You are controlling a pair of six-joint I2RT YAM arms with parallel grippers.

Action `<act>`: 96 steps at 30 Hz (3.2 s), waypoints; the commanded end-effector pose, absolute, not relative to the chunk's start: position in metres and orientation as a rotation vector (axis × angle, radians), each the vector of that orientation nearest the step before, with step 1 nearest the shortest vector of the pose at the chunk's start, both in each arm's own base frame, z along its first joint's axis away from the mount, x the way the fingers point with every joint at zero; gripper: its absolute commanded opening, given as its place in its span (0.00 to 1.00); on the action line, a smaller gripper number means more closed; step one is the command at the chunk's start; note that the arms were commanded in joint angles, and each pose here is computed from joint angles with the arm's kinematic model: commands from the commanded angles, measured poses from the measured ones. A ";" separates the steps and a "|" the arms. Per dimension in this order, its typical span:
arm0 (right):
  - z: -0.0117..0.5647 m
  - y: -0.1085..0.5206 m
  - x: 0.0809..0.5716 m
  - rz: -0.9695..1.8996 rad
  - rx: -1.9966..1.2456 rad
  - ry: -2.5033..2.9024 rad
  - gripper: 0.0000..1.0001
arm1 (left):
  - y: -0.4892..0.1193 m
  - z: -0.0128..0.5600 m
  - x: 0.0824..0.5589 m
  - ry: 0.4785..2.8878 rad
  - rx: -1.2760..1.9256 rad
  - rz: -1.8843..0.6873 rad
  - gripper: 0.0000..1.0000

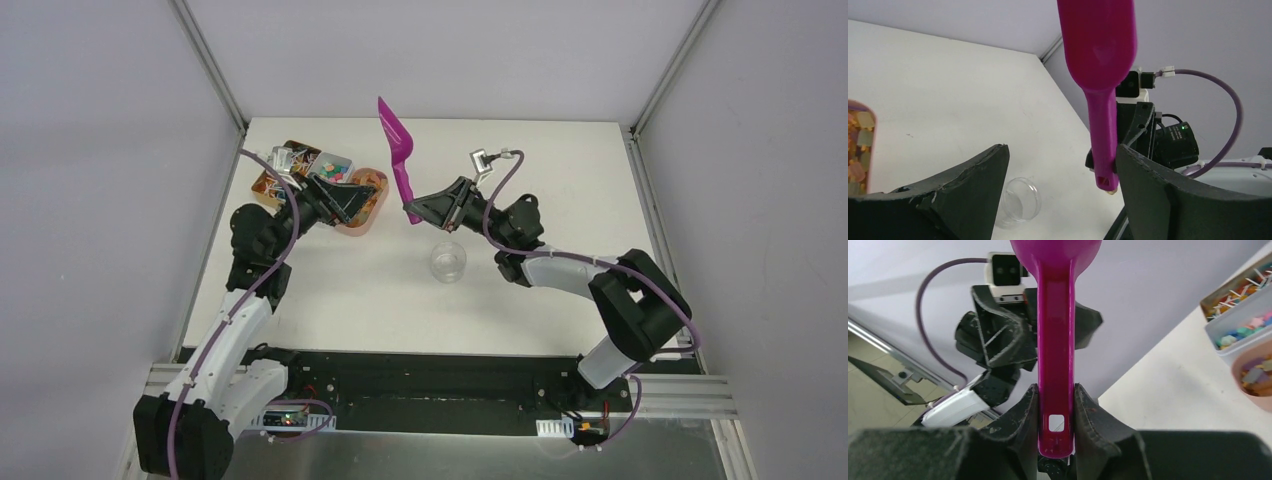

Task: Pack the candies
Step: Pick up the spatula from the center of the board.

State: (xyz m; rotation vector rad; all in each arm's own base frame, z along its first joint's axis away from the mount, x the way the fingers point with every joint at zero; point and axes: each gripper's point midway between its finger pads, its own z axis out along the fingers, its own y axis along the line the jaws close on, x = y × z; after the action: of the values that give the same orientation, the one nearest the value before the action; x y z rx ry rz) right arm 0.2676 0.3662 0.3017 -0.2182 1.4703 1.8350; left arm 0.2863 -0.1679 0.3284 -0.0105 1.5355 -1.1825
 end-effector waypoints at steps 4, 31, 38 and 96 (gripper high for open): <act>0.333 0.380 0.245 1.904 -0.252 1.287 0.00 | -0.184 0.354 0.267 1.378 0.062 -1.370 0.78; 0.314 0.421 0.229 1.993 -0.298 1.333 0.13 | -0.185 0.340 0.269 1.357 0.013 -1.405 0.19; 0.299 0.412 0.237 1.936 -0.258 1.460 0.69 | -0.184 0.329 0.279 1.470 0.065 -1.259 0.00; 0.275 0.326 0.377 1.377 0.074 2.159 0.00 | -0.172 0.288 0.273 1.764 0.522 -0.407 0.90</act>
State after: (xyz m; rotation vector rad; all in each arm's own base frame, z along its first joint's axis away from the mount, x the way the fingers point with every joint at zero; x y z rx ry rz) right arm 0.3792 0.3299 0.2131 0.0204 2.3478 1.1574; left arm 0.2736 -0.1741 0.2471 0.5529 1.8838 -0.4085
